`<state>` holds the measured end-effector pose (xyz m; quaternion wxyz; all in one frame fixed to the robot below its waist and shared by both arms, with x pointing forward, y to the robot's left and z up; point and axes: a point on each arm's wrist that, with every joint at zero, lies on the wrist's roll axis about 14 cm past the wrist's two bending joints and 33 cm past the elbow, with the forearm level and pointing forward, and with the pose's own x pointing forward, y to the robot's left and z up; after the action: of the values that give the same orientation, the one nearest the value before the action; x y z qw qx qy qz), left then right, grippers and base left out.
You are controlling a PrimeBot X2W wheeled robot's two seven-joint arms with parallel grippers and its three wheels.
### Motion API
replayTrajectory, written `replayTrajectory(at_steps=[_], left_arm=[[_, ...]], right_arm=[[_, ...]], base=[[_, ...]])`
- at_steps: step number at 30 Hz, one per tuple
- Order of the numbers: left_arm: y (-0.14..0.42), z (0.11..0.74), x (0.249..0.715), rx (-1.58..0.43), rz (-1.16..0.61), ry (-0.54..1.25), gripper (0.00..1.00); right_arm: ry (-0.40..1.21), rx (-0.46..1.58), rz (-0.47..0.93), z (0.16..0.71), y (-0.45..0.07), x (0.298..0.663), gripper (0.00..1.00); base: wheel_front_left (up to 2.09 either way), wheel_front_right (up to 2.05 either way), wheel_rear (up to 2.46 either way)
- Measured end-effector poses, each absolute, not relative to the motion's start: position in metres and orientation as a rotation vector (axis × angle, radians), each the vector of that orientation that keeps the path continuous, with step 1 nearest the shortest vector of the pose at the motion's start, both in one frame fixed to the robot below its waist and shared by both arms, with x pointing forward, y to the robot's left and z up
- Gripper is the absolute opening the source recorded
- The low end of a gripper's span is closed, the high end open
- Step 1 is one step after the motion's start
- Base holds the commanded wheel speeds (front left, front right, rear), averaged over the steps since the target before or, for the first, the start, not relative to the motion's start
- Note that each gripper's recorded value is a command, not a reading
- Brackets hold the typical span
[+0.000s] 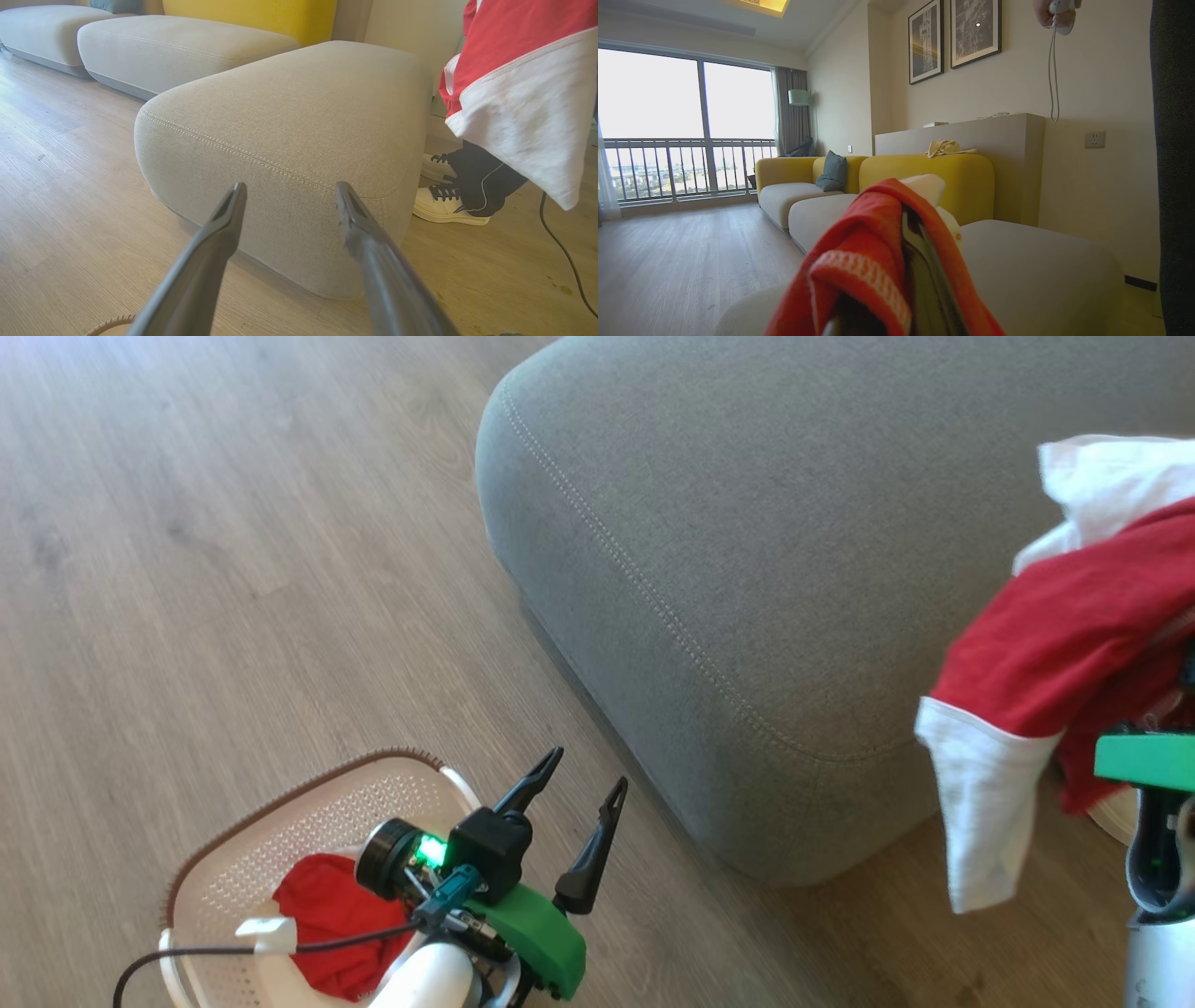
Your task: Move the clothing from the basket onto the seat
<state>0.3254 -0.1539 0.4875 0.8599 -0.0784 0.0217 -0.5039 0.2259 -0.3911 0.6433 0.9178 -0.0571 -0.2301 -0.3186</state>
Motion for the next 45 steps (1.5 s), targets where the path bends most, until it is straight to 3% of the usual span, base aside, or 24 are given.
replayTrajectory(at_steps=[12, 22, 26, 33, 45], left_arm=[[-0.153, 0.487, 0.325, -0.162, -1.062, 0.047, 1.00], [-0.146, 0.474, 0.340, -0.162, -1.033, 0.065, 1.00], [-0.145, 0.468, 0.359, -0.152, -1.017, 0.060, 1.00], [-0.145, 0.442, 0.387, -0.134, -1.021, 0.080, 1.00], [-0.140, 0.385, 0.413, -0.130, -1.021, 0.163, 1.00]], right_arm=[[-0.461, -0.121, -0.681, 0.639, -0.396, 0.220, 0.00], [-0.393, -0.246, -0.658, 0.641, -0.410, 0.250, 0.00], [-0.397, -0.290, -0.645, 0.655, -0.424, 0.272, 0.00], [-0.366, -0.413, -0.564, 0.675, -0.438, 0.341, 0.00], [-0.203, -0.469, -0.476, 0.648, -0.462, 0.447, 0.00]], base=[[0.00, 0.00, 0.00], [0.00, 0.00, 0.00], [0.00, 0.00, 0.00], [0.00, 0.00, 0.00], [0.00, 0.00, 0.00]])
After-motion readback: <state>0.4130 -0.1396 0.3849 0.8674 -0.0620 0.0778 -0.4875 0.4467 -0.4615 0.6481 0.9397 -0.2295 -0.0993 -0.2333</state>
